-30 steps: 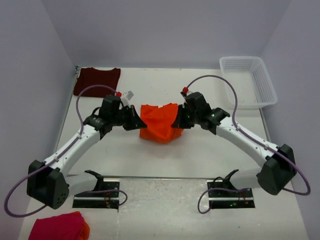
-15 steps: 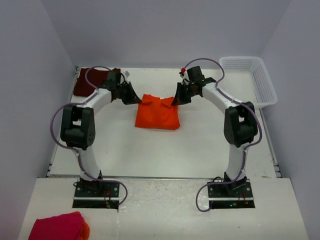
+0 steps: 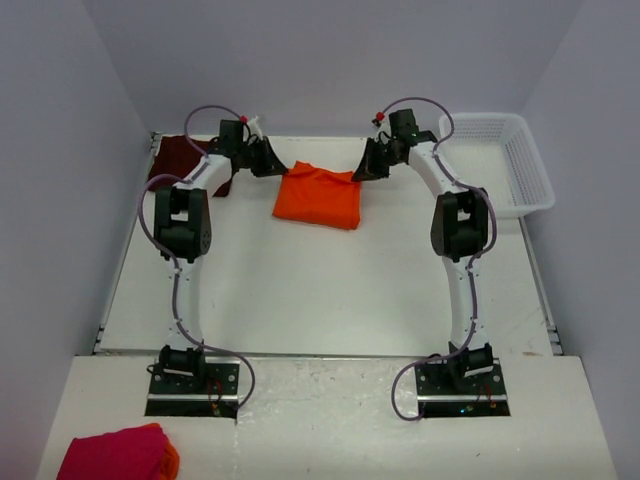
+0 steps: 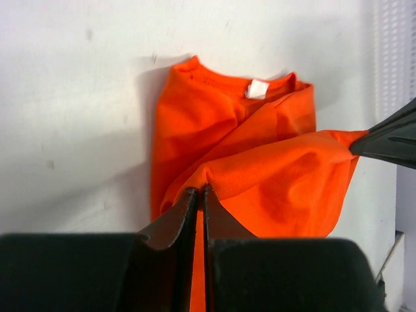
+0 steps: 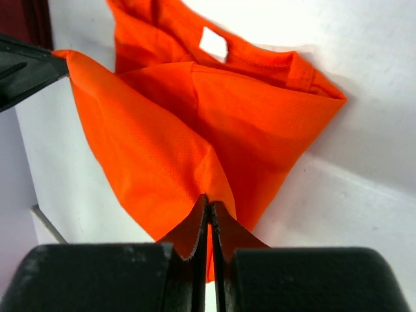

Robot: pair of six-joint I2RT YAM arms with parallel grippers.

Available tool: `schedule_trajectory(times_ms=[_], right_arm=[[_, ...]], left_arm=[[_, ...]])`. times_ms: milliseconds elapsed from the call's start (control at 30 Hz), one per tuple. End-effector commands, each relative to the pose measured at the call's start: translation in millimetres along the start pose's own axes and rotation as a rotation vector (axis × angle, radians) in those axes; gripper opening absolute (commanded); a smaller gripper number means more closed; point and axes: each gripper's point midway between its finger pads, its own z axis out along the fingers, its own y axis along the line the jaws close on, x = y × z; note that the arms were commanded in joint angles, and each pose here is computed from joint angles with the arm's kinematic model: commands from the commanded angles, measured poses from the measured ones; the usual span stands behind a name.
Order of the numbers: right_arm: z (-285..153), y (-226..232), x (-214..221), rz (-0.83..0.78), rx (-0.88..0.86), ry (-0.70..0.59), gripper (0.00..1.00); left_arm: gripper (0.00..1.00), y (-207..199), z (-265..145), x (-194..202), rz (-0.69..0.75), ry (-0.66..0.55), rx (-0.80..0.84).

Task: Fold and stack the t-shirts
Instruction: Fold the long partially folded tshirt into a neat square

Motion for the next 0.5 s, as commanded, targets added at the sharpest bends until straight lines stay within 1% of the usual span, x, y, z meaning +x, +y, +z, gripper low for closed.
schedule_trajectory(times_ms=[0, 33, 67, 100, 133, 167, 200, 233, 267, 300, 333, 367, 400, 433, 467], right_arm=[[-12.1, 11.6, -21.2, -0.005, -0.094, -0.016, 0.00], [-20.7, 17.7, -35.6, -0.014, -0.115, -0.041, 0.00], [-5.1, 3.2, -30.8, 0.015, -0.108, -0.009, 0.02], [-3.6, -3.4, -34.0, 0.044, -0.107, -0.011, 0.24], [-1.5, -6.9, -34.3, 0.055, -0.112, -0.014, 0.37], [-5.3, -4.8, -36.9, 0.050, -0.113, -0.028, 0.47], [-7.0, -7.5, -39.0, 0.042, -0.091, -0.047, 0.54], [-4.3, -10.7, -37.9, 0.030, -0.090, -0.060, 0.73], [-9.2, -6.2, -41.6, 0.006, -0.098, -0.078, 0.79], [-17.6, 0.6, -47.4, -0.031, -0.104, -0.102, 0.83], [-23.8, -1.4, -55.6, -0.045, -0.066, -0.131, 0.86], [-26.9, -1.6, -58.1, -0.053, -0.045, -0.140, 0.86], [-35.7, 2.7, -62.6, -0.076, -0.033, -0.158, 0.86], [-39.4, 2.9, -61.3, -0.082, -0.024, -0.160, 0.87], [-44.6, 6.6, -61.5, -0.091, -0.022, -0.171, 0.87]], left_arm=[[0.09, -34.3, -11.1, -63.4, 0.168, -0.129, 0.143], [0.17, -25.4, -0.4, -63.1, 0.130, -0.120, 0.154], [0.26, -20.3, 2.2, -67.9, 0.110, -0.118, 0.145], [0.35, -21.4, 9.3, -75.3, 0.110, -0.123, 0.178], [0.48, -19.4, 13.4, -77.8, 0.112, -0.131, 0.182], [0.67, -18.3, 16.4, -79.8, 0.110, -0.140, 0.180], [0.72, -16.4, 18.7, -79.1, 0.108, -0.143, 0.182], [0.76, -21.8, 15.5, -83.7, 0.139, -0.165, 0.199], [0.80, -24.4, 11.7, -86.3, 0.157, -0.182, 0.190], [0.86, -12.2, 15.6, -67.4, 0.142, -0.160, 0.160], [0.86, -45.3, -13.5, -100.1, 0.264, -0.302, 0.183], [0.86, -55.3, -21.6, -100.8, 0.289, -0.340, 0.180], [0.86, -51.0, -24.5, -87.9, 0.277, -0.338, 0.154], [0.86, -72.8, -45.0, -99.5, 0.315, -0.392, 0.163], [0.86, -75.8, -44.6, -90.2, 0.311, -0.377, 0.166]])
